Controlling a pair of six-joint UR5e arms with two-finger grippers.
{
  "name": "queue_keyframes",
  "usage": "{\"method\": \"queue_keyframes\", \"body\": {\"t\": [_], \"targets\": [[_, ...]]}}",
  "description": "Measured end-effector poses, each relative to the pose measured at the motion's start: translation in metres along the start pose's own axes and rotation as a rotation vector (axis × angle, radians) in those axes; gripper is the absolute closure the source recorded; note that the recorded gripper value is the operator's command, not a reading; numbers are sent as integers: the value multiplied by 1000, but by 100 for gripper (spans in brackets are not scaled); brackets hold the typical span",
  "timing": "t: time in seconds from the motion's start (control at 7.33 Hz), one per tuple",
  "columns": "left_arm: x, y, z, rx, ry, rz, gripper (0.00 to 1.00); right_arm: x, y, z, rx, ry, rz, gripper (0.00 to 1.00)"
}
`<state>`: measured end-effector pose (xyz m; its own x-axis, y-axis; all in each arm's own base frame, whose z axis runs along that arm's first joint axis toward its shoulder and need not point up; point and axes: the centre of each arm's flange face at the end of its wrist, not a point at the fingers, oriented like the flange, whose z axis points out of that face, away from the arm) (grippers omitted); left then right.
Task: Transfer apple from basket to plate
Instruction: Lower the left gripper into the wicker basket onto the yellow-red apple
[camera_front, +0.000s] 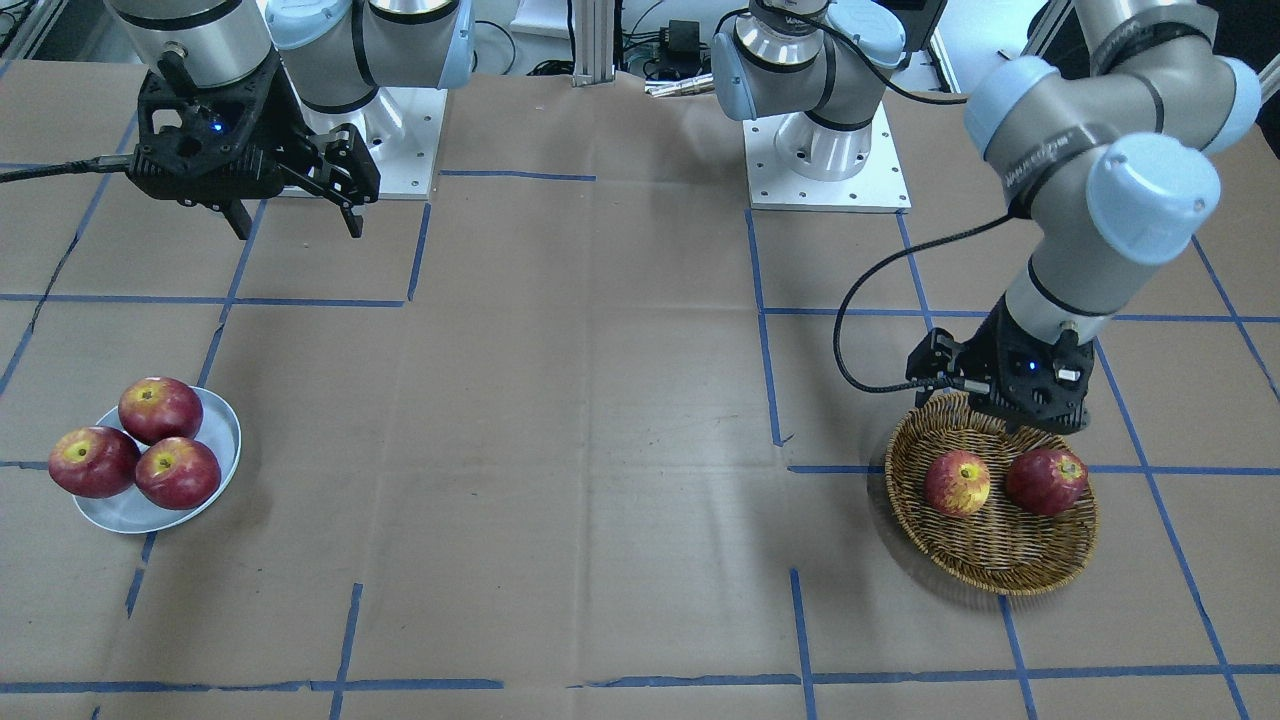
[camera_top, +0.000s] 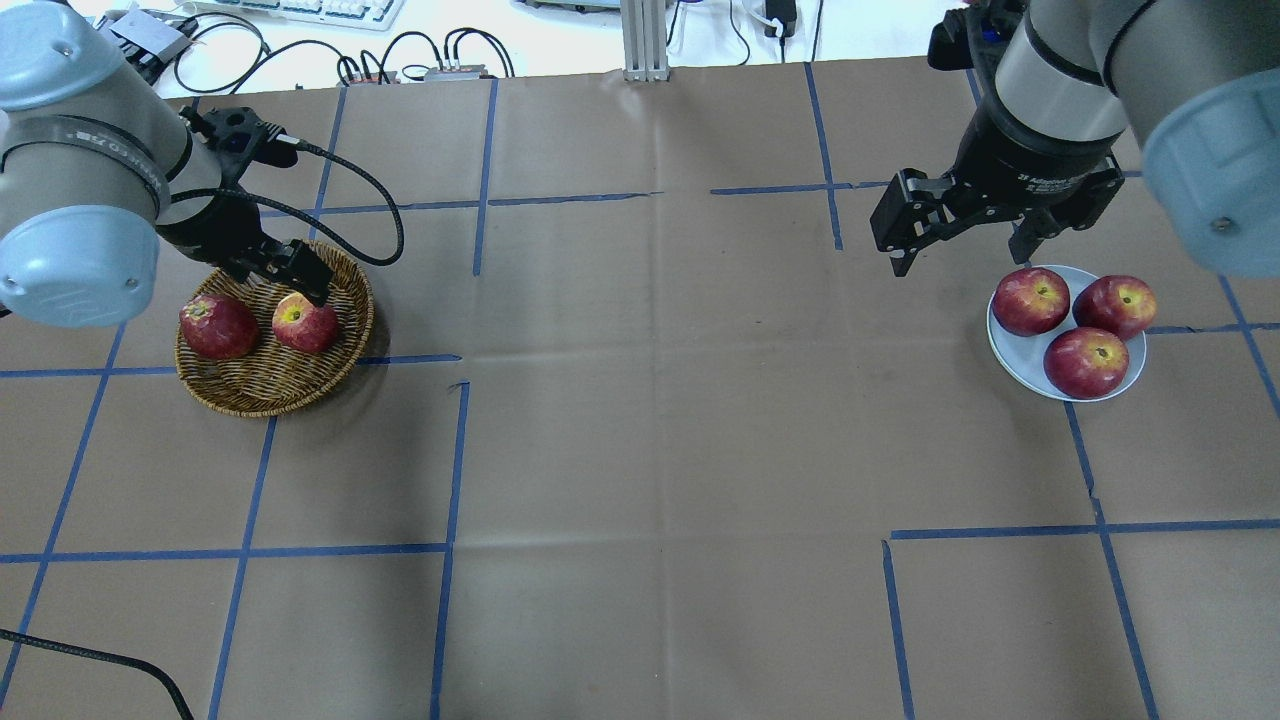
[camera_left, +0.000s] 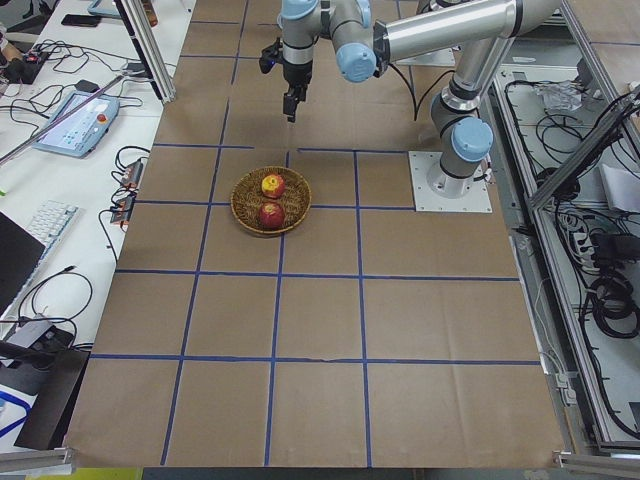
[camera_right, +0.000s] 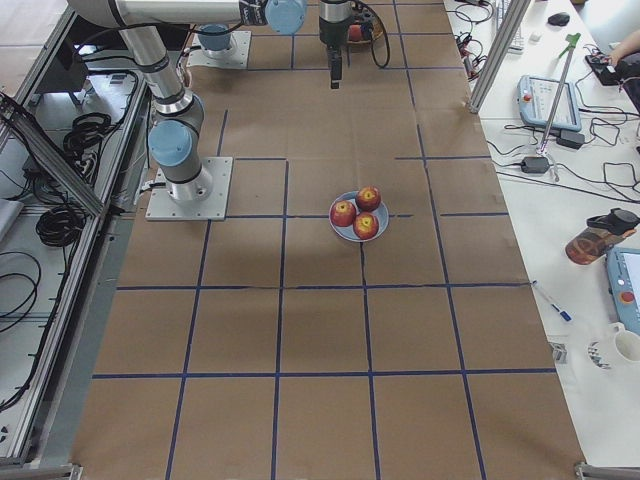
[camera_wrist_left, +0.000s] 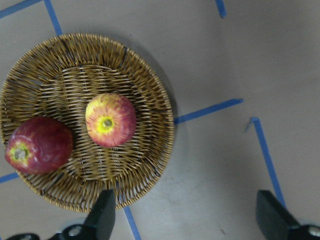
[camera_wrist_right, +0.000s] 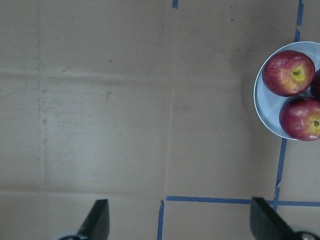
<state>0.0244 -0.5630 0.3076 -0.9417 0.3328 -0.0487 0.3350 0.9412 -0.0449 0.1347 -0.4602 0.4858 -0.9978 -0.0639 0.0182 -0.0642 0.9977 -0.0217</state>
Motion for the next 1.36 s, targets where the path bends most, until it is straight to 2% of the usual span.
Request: {"method": "queue_keyframes", "body": {"t": [0.14, 0.41, 0.95, 1.09, 1.23, 1.36], "targets": [[-16, -6, 30, -5, 2, -6, 1, 0, 0, 0, 0, 0, 0, 0], [-28, -11, 67, -14, 8, -11, 1, 0, 0, 0, -1, 0, -1, 0], [-34, -12, 102, -52, 35, -24, 5, -1, 0, 1, -2, 0, -1, 0], [-35, -13, 109, -58, 40, -28, 9, -1, 0, 1, -3, 0, -1, 0], [-36, -14, 115, -58, 40, -30, 19, -1, 1, 1, -3, 1, -1, 0], [-37, -15, 119, -55, 40, -31, 35, -1, 1, 1, -4, 1, -1, 0]]}}
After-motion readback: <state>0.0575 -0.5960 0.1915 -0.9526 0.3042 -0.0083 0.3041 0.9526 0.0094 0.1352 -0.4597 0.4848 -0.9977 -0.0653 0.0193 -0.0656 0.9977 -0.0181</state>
